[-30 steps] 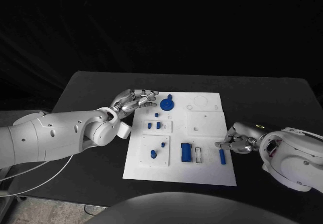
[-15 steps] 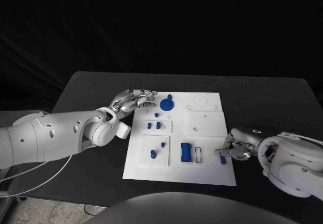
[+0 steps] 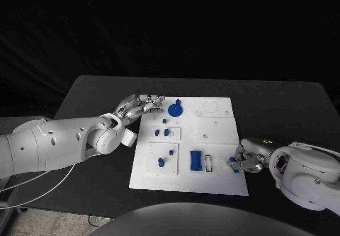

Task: Assemble the parts on the task board

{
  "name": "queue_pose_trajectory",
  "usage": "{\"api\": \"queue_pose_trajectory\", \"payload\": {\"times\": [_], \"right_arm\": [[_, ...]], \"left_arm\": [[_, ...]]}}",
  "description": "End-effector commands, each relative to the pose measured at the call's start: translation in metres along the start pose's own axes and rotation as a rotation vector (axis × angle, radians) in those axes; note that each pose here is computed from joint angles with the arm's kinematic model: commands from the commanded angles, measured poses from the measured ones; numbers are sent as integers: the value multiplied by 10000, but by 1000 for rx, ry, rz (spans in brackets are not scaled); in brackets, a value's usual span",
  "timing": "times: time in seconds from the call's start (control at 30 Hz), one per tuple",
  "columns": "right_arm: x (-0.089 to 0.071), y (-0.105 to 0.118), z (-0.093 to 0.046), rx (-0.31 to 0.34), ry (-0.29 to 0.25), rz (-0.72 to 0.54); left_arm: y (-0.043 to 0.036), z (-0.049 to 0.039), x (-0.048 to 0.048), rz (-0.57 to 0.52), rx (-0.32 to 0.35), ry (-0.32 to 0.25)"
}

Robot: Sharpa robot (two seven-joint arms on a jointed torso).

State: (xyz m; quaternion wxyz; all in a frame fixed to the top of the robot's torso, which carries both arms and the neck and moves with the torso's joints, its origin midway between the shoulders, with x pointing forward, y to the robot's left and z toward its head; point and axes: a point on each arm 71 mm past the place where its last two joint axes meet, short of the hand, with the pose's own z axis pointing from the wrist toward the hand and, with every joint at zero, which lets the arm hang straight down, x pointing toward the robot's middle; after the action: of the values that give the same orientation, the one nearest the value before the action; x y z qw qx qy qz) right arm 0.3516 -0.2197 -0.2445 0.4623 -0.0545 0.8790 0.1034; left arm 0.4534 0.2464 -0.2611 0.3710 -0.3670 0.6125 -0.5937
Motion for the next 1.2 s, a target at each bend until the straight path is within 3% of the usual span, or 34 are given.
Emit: {"api": "queue_pose_trajectory", "payload": {"times": [0.03,0.23,0.5,0.8,1.2], "right_arm": [[100,-20,19,15,44,9],[116,-14,22,14,56,103],[143,-14,-7,14,116,332],[-26,51,-47,-6,151,558],[-71,255,71,-48,185,601]], "left_arm": [[-10,3,19,-10,13,12],[-8,3,20,-10,11,12],[-4,8,25,-11,10,14],[2,22,43,-13,9,18],[2,25,51,-13,8,19]]}}
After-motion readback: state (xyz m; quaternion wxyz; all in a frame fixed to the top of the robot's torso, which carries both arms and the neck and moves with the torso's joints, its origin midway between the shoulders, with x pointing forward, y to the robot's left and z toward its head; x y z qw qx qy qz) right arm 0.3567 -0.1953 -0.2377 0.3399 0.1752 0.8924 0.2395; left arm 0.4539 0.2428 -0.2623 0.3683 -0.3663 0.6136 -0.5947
